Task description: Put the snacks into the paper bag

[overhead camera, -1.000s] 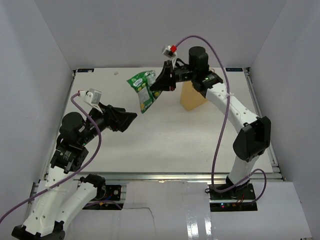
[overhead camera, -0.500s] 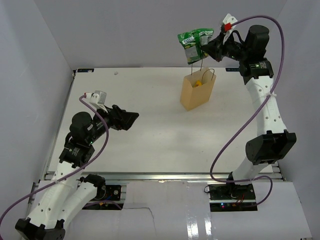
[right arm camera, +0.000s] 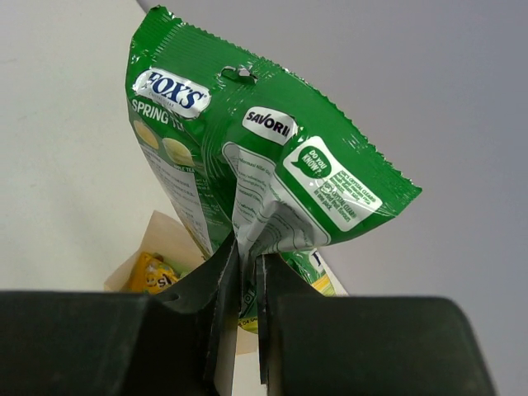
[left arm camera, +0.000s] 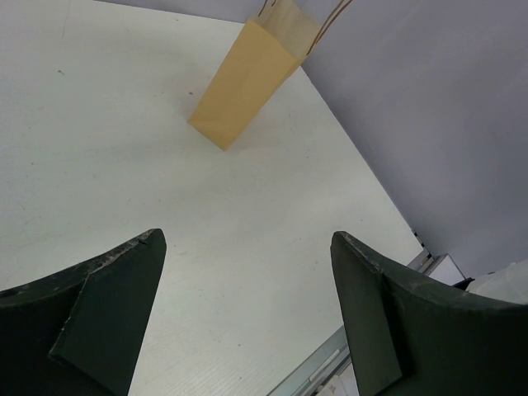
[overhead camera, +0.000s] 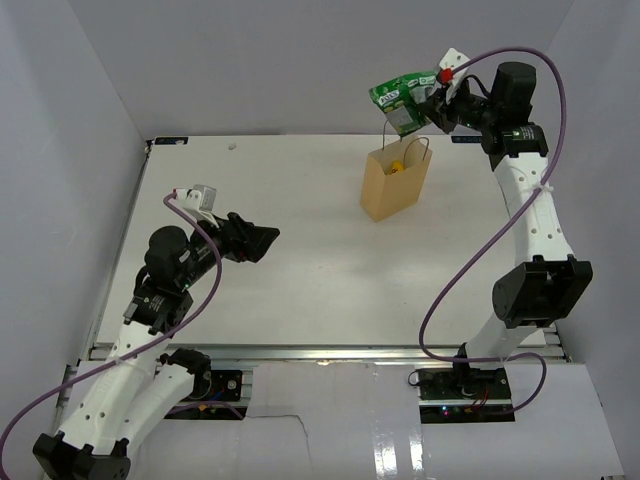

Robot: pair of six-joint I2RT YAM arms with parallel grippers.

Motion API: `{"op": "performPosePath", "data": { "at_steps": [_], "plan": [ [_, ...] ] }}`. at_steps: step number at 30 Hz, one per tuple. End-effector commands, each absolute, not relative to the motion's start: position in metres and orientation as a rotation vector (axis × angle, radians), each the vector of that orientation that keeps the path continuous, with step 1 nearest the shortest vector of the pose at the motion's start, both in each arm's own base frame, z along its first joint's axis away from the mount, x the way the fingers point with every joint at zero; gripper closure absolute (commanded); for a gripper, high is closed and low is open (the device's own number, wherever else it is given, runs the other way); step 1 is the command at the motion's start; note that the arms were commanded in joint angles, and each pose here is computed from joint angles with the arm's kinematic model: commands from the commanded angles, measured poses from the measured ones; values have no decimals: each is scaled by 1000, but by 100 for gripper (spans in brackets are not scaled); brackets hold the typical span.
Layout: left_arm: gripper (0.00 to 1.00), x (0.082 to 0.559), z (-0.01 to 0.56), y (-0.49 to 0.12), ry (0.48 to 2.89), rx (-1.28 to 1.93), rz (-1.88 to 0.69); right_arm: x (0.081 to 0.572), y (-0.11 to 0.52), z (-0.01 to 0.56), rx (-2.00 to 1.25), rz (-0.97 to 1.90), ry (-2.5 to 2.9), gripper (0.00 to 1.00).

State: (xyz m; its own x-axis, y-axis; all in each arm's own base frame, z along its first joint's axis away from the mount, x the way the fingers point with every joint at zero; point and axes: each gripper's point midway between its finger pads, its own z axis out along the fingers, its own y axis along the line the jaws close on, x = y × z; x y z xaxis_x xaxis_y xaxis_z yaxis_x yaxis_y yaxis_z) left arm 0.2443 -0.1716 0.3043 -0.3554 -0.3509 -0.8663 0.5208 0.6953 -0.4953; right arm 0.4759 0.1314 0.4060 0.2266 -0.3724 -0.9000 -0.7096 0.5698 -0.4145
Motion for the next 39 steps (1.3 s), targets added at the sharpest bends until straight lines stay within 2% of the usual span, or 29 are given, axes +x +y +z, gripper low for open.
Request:
{"op": "performPosePath", "data": {
  "at_steps": [1,19,27,30,31,33,34,37,39],
  "plan": [
    [8,241,305,-171,1690,136,-920,477,132,401,-1081,274,1335,92],
    [8,242,300,-173,1709,131,-925,483,161,344,-1164,453,1380,91],
    [8,243,296,-172,1722,126,-919,488,169,334,-1150,526,1395,85],
    [8,243,296,-172,1721,125,-918,490,169,330,-1143,532,1406,76],
    [8,244,295,-172,1722,123,-916,490,168,327,-1141,530,1413,67],
    [8,244,296,-172,1722,125,-915,491,168,327,-1140,525,1415,55],
    [8,244,296,-172,1720,125,-915,491,167,328,-1138,520,1416,45],
    [8,245,297,-172,1719,128,-911,489,167,338,-1133,516,1401,35],
    [8,245,296,-172,1722,128,-909,485,167,347,-1126,513,1391,33]
  ]
}}
